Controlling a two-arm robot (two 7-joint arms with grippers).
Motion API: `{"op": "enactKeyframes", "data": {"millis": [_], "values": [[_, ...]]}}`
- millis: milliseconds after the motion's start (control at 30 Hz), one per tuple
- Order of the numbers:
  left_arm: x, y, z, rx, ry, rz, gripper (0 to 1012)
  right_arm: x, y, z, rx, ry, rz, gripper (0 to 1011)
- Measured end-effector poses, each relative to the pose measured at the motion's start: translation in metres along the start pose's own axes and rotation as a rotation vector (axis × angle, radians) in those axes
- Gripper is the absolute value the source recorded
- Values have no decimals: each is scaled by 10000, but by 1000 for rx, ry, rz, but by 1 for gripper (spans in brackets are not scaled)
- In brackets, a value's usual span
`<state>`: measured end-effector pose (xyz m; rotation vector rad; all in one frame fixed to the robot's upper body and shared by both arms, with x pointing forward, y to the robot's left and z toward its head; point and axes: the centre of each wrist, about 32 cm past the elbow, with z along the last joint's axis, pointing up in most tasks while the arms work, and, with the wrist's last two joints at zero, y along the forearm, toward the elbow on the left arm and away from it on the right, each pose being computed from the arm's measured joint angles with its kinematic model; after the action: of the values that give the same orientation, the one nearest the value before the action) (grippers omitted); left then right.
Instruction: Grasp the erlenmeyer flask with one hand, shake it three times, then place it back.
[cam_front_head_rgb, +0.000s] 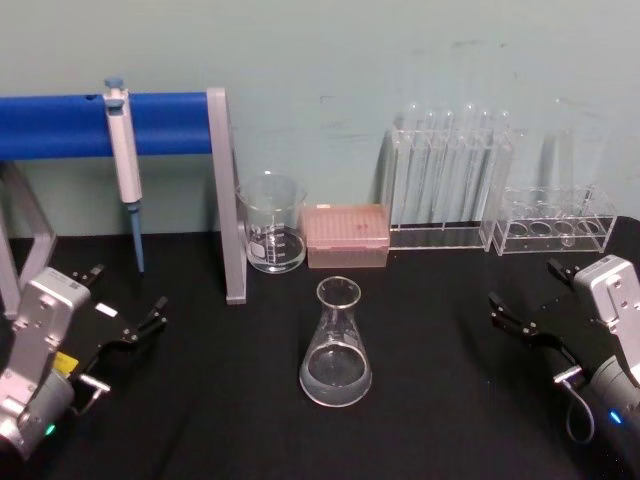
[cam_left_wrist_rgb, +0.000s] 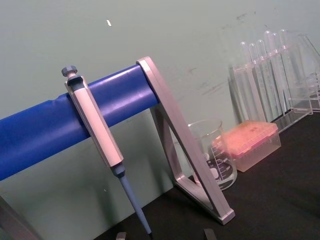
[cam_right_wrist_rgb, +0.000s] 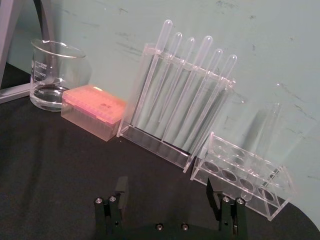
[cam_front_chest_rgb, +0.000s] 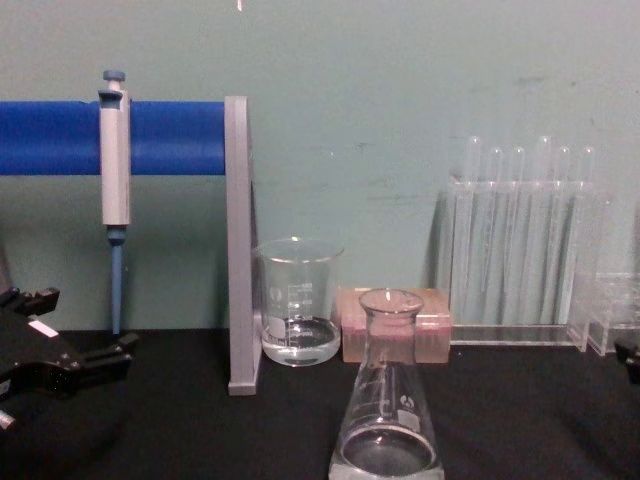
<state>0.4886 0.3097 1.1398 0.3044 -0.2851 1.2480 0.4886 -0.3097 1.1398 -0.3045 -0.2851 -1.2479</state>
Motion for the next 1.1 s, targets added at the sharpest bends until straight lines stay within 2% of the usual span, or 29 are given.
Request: {"op": "enactKeyframes", "data": {"millis": [733,967,1100], "values": [[0,0,0,0,0,0,1001,14,-6,7,3,2,4,1000],[0,0,0,0,0,0,1001,85,-63,92,24,74,56,1000],[0,0,0,0,0,0,1001,120,-128,169,46,131,124,1000]]}}
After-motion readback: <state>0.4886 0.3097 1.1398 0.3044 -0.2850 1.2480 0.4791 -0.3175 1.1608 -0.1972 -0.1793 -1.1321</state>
